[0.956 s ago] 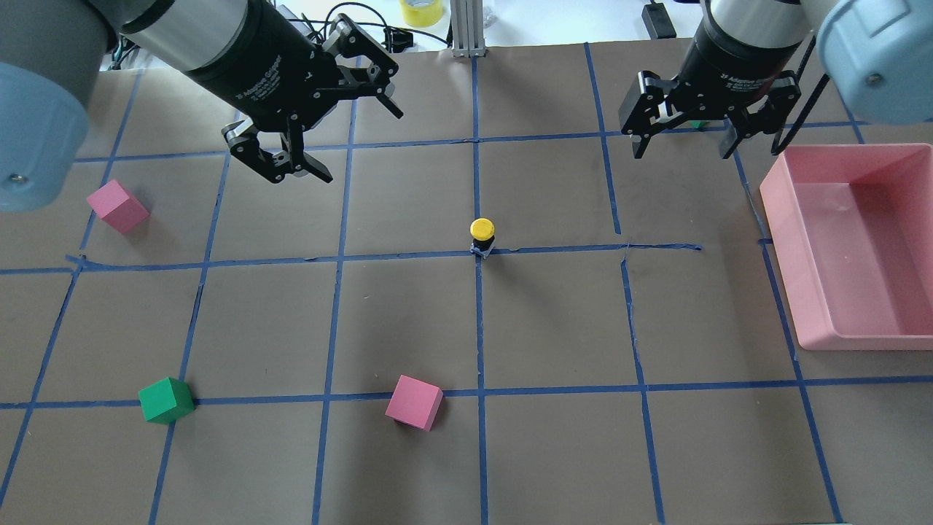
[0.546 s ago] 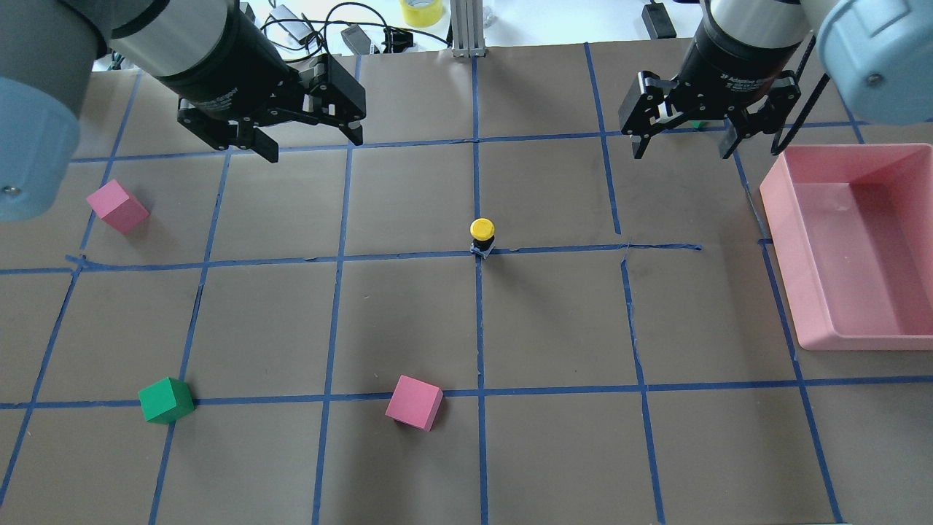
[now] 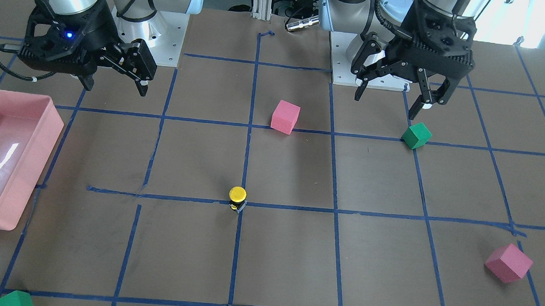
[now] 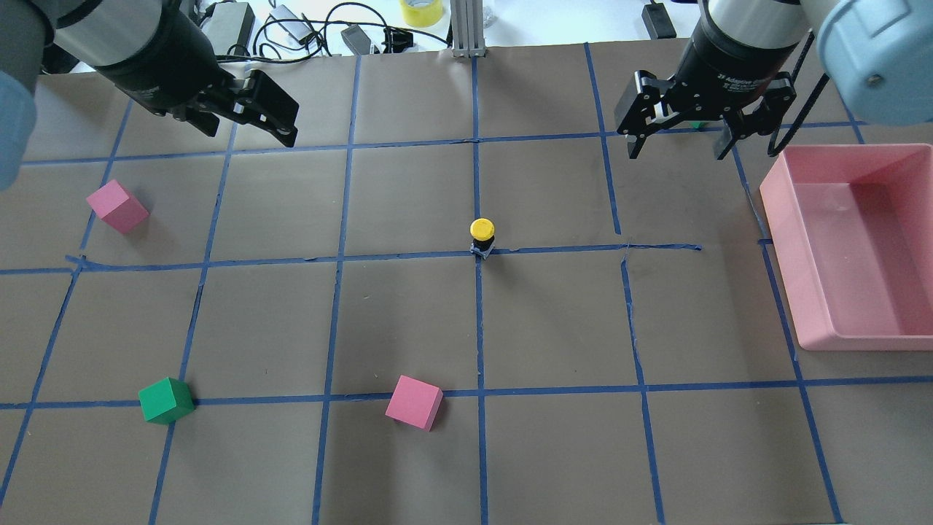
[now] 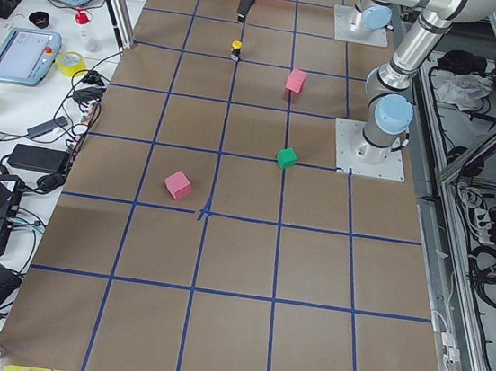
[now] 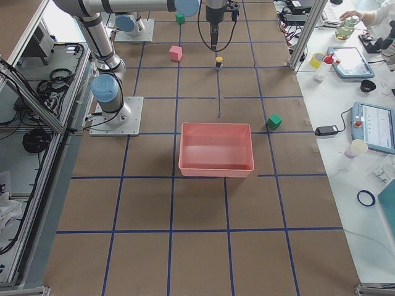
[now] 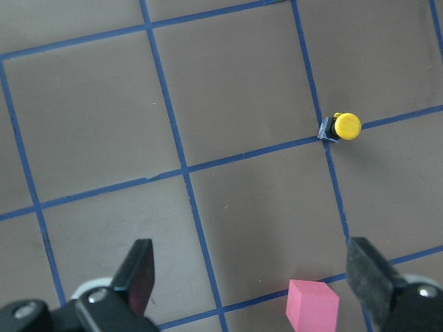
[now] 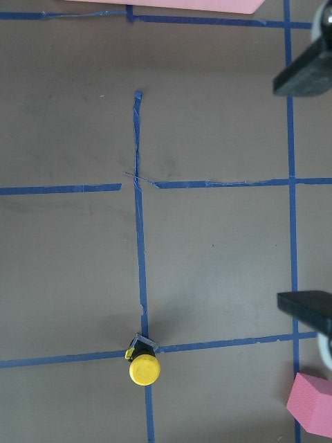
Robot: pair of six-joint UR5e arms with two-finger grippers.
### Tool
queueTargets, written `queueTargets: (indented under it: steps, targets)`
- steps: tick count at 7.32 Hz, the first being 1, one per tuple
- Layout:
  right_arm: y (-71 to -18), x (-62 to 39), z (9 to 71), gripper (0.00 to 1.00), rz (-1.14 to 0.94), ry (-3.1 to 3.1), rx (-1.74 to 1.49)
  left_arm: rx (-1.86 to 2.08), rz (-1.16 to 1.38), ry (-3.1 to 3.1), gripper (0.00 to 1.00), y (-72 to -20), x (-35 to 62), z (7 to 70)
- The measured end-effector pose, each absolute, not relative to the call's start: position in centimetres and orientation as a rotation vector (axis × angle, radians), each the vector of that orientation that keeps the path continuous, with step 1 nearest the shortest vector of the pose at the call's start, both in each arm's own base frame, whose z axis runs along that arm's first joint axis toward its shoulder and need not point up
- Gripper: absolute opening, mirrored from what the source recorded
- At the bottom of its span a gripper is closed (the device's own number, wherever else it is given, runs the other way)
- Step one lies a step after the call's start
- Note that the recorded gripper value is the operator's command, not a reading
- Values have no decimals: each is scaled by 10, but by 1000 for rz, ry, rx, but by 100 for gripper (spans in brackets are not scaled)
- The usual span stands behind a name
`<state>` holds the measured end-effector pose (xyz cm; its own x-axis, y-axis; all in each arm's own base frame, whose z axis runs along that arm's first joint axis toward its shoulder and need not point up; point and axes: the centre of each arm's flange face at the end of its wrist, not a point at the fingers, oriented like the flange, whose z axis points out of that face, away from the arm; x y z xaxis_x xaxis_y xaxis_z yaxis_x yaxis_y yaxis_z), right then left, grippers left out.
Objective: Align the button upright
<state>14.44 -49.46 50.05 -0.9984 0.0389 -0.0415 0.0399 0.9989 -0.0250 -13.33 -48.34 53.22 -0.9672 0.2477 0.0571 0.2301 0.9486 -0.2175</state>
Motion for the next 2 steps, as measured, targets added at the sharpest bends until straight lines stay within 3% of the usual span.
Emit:
queueTargets:
  steps: [2]
  targets:
    - [-495,144,500,100,-37,3100,61,-387,266,-3028,100,-481,-130,523]
